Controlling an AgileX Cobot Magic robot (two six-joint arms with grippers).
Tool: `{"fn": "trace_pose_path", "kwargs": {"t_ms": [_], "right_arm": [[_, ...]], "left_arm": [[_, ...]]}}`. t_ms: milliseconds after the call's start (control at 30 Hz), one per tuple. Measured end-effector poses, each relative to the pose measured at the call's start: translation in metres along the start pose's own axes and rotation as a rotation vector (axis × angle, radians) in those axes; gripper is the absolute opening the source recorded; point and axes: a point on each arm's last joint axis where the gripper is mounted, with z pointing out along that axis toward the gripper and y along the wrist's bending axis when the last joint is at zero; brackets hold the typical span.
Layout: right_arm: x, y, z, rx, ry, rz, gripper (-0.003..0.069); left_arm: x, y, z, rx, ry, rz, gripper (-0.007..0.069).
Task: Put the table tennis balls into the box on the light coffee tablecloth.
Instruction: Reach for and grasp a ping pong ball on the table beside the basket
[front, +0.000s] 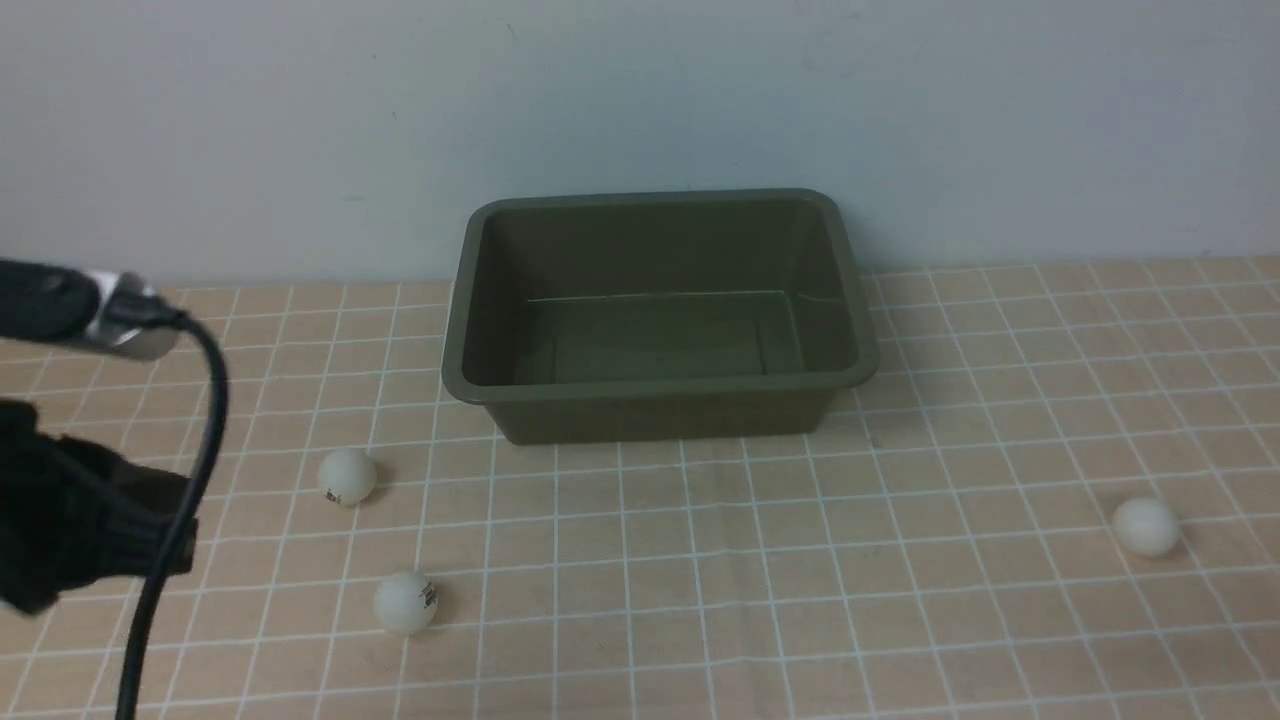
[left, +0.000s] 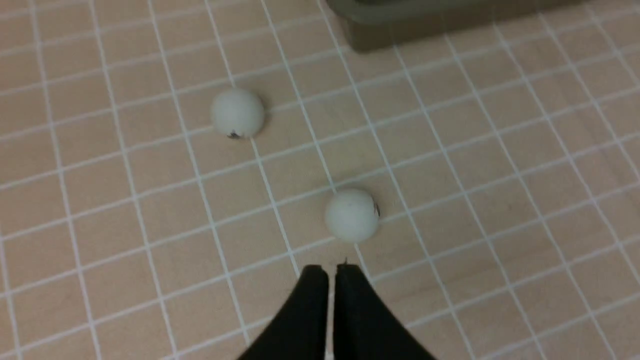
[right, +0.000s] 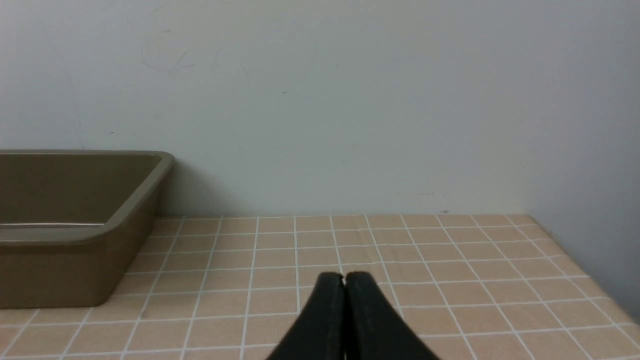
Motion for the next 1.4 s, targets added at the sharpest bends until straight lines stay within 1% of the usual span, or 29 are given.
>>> {"fn": "trace_pose_path", "kwargs": {"t_ms": [33,67,100,133,200,267,300,367,400,500,633,833,1267,1400], "right_arm": [[0.000,0.000,0.000,0.000,0.000,0.000,-0.0020],[0.000,0.000,0.000,0.000,0.000,0.000,-0.0020],[0.000,0.000,0.000,0.000,0.000,0.000,-0.0020],[0.000,0.000,0.000,0.000,0.000,0.000,-0.0020],[0.000,0.000,0.000,0.000,0.000,0.000,-0.0020],[0.000,0.000,0.000,0.000,0.000,0.000,-0.0020],[0.000,0.000,0.000,0.000,0.000,0.000,-0.0020],[0.000,0.000,0.000,0.000,0.000,0.000,-0.0020],[0.000,0.000,0.000,0.000,0.000,0.000,-0.0020],[0.000,0.000,0.000,0.000,0.000,0.000,-0.0020],[0.000,0.000,0.000,0.000,0.000,0.000,-0.0020],[0.000,0.000,0.000,0.000,0.000,0.000,-0.0020],[0.000,0.000,0.000,0.000,0.000,0.000,-0.0020],[0.000,0.000,0.000,0.000,0.000,0.000,-0.0020]], "left_arm": [[-0.009,0.003,0.008,0.015,0.037,0.015,0.0014],[-0.012,0.003,0.007,0.016,0.033,0.021,0.0027],[-0.026,0.008,0.023,0.044,0.079,0.033,0.0077],[-0.028,0.009,0.025,0.045,0.083,0.036,0.0093],[-0.049,0.015,0.046,0.090,0.114,0.038,0.0216],[-0.061,0.020,0.067,0.118,0.142,0.020,0.0309],[-0.064,0.022,0.073,0.124,0.151,0.012,0.0339],[-0.071,0.029,0.094,0.135,0.187,0.000,0.0441],[-0.075,0.032,0.105,0.137,0.205,-0.003,0.0479],[-0.078,0.041,0.126,0.119,0.256,0.016,0.0548],[-0.080,0.053,0.142,0.059,0.306,0.049,0.0569],[-0.083,0.062,0.162,0.009,0.263,0.041,0.0572],[-0.066,0.073,0.210,0.016,0.341,0.008,0.0572],[-0.062,0.074,0.218,0.018,0.356,0.003,0.0572]]}}
